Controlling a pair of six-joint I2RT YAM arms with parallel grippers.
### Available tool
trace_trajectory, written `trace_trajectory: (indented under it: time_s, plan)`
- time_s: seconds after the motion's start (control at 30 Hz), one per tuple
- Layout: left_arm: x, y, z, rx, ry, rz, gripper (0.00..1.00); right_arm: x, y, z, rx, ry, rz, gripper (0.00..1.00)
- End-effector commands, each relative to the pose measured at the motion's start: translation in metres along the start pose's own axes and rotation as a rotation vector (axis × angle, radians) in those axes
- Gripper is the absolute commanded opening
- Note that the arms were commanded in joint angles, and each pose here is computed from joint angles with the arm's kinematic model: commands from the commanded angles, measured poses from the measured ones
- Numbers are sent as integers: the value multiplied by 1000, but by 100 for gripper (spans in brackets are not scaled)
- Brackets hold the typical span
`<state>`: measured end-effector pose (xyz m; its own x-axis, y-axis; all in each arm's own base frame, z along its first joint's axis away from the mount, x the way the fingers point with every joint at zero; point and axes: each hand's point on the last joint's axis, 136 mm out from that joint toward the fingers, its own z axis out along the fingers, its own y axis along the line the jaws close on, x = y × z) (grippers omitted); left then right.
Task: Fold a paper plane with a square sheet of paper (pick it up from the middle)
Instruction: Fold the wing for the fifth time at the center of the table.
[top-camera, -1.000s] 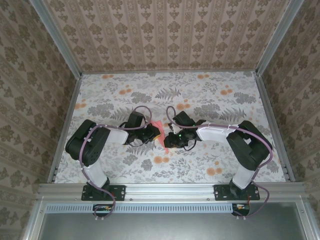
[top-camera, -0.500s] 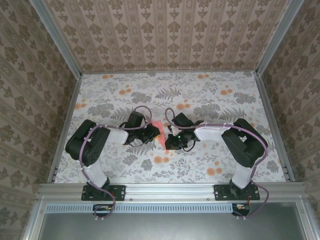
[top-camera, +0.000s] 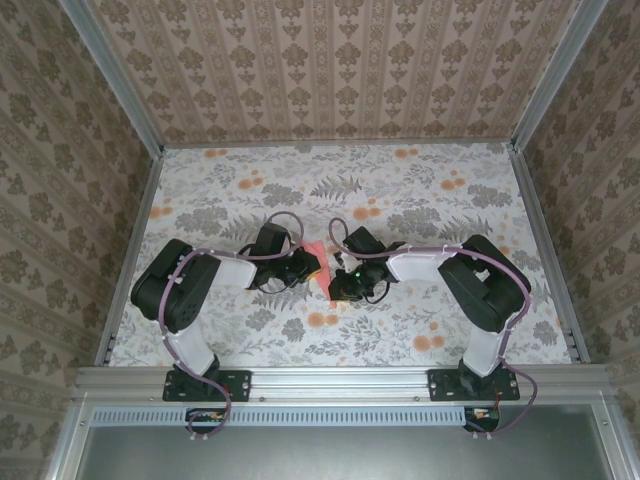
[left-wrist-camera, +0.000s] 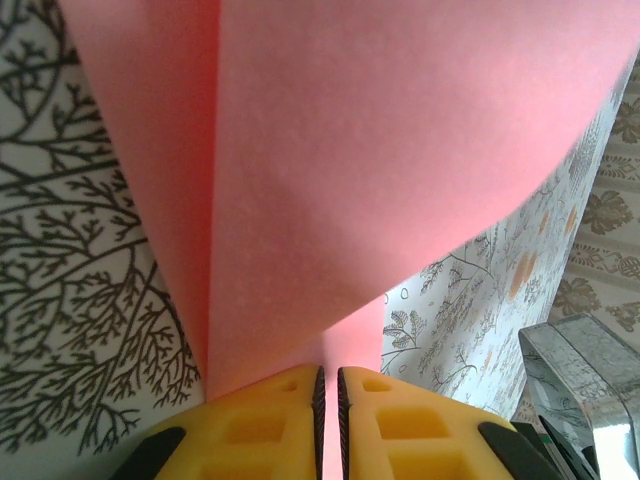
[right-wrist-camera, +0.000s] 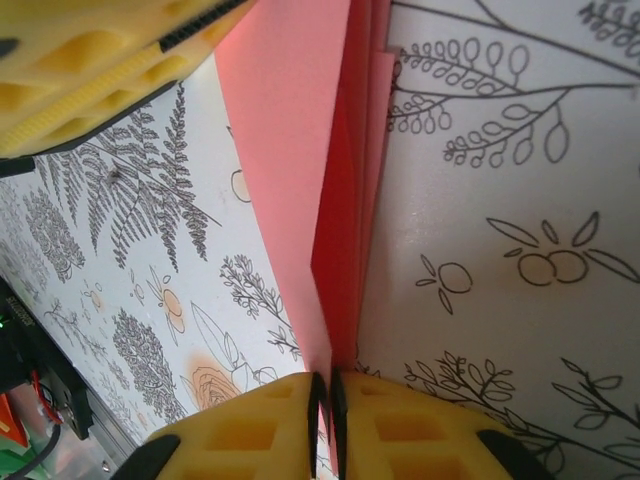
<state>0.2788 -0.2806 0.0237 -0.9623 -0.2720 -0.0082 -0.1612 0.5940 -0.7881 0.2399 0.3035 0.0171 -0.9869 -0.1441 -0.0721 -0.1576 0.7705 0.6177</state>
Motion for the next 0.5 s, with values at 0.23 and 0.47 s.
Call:
trace_trajectory:
  time_s: [0.23, 0.47]
  plan:
    - [11, 30, 2, -99, 30, -36, 14, -13, 18, -38, 51, -117, -62, 25]
    - [11, 31, 2, -101, 27, -38, 13, -30, 39, -15, -34, -105, -46, 12]
